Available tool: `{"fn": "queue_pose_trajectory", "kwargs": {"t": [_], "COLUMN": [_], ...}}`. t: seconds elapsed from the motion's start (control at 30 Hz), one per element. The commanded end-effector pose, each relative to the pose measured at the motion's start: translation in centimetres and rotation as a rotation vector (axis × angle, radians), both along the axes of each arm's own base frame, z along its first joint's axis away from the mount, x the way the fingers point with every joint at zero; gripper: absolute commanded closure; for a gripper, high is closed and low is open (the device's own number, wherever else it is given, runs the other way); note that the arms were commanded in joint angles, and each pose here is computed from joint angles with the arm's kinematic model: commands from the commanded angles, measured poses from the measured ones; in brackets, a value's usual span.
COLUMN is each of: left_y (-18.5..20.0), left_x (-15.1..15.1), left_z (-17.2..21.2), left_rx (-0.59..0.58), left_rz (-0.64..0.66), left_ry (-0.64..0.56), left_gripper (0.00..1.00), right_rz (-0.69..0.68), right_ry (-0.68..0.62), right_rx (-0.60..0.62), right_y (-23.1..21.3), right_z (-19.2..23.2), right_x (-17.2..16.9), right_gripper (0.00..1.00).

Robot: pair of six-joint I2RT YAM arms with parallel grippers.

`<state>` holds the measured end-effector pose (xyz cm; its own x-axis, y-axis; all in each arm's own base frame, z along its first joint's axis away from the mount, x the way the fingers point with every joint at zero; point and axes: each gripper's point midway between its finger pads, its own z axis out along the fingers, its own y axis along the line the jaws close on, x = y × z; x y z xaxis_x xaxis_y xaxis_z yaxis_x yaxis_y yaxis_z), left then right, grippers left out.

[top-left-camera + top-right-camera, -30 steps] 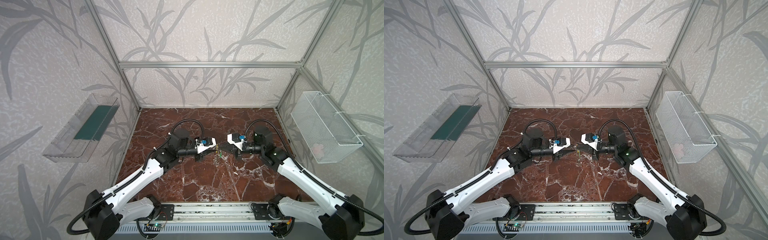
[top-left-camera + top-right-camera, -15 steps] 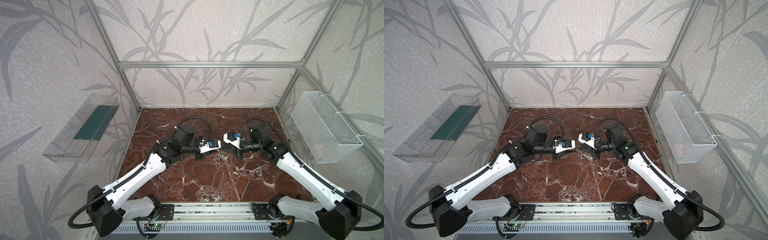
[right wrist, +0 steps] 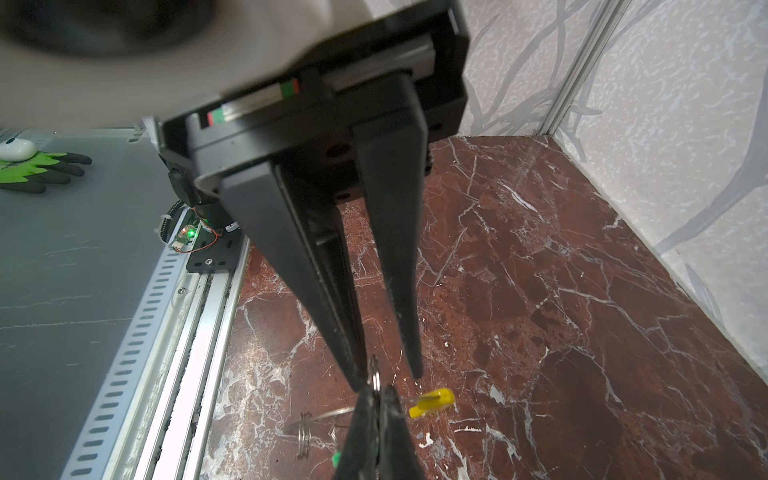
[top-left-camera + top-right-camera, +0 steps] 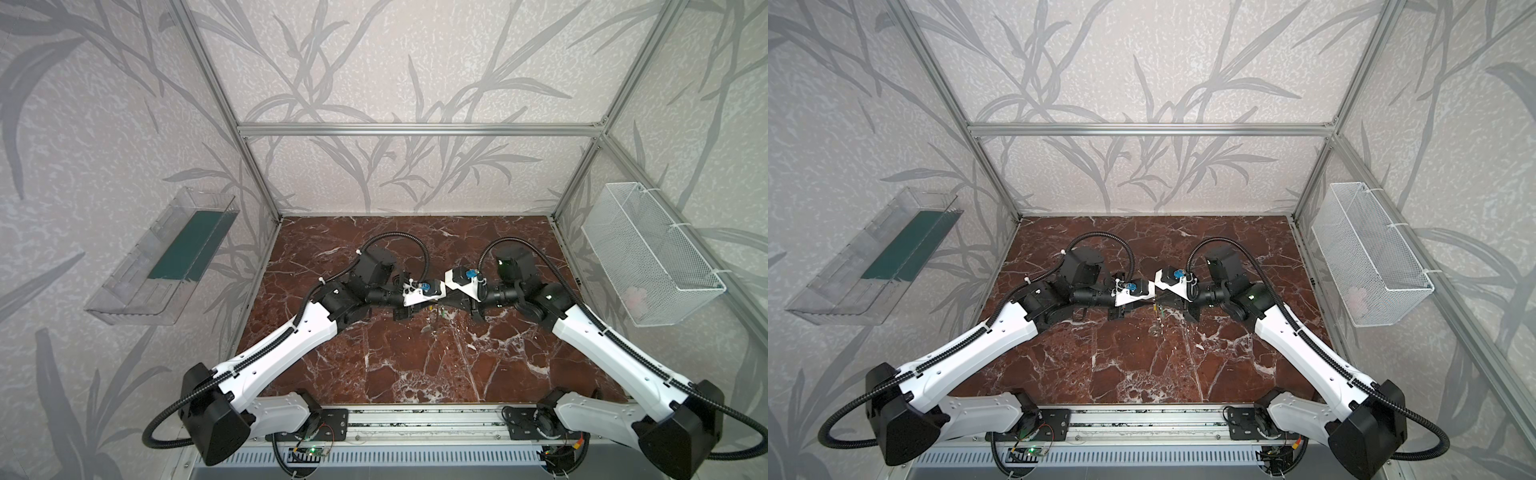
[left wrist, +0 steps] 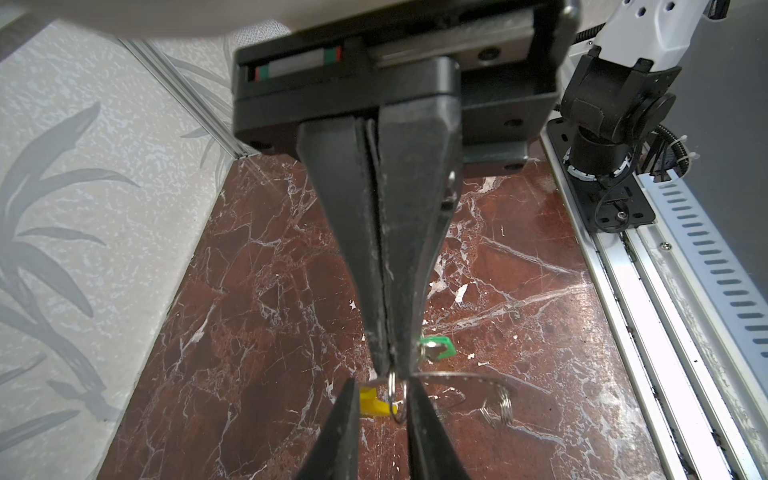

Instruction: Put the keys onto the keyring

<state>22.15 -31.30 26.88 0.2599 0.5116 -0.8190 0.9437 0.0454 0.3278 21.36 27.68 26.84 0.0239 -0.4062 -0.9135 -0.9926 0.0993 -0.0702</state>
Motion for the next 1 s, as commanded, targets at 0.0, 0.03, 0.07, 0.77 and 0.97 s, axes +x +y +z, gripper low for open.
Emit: {"fn": "queue_pose_trajectory", "kwargs": {"t": [0.0, 0.03, 0.07, 0.77, 0.97], "left_y": [-0.5, -0.5, -0.6, -1.1, -1.3], "left_x": [-0.3, -0.3, -0.4, 1.9, 1.5], "left_z": [1.0, 1.0, 1.0, 4.5, 5.1], "left_rx": [-0.011, -0.011, -0.015, -0.239, -0.286], "left_rz": [-0.033, -0.036, -0.04, 0.099, 0.076], "left_ry": [-0.012, -0.012, -0.011, -0.04, -0.034], "left_gripper": [0.8, 0.83, 0.88, 1.0, 1.0], "right_rz": [0.013, 0.018, 0.024, -0.25, -0.22], "right_ry": [-0.058, -0.061, -0.06, -0.002, 0.001], "right_rx": [0.034, 0.039, 0.042, 0.17, 0.191], "right_y": [0.2, 0.2, 0.3, -2.5, -1.8], "right_z": [2.0, 2.1, 2.2, 0.0, 0.3], "right_x": [-0.2, -0.3, -0.4, 2.8, 3.2], "right_gripper": [1.0, 1.0, 1.0, 0.55, 0.67]}}
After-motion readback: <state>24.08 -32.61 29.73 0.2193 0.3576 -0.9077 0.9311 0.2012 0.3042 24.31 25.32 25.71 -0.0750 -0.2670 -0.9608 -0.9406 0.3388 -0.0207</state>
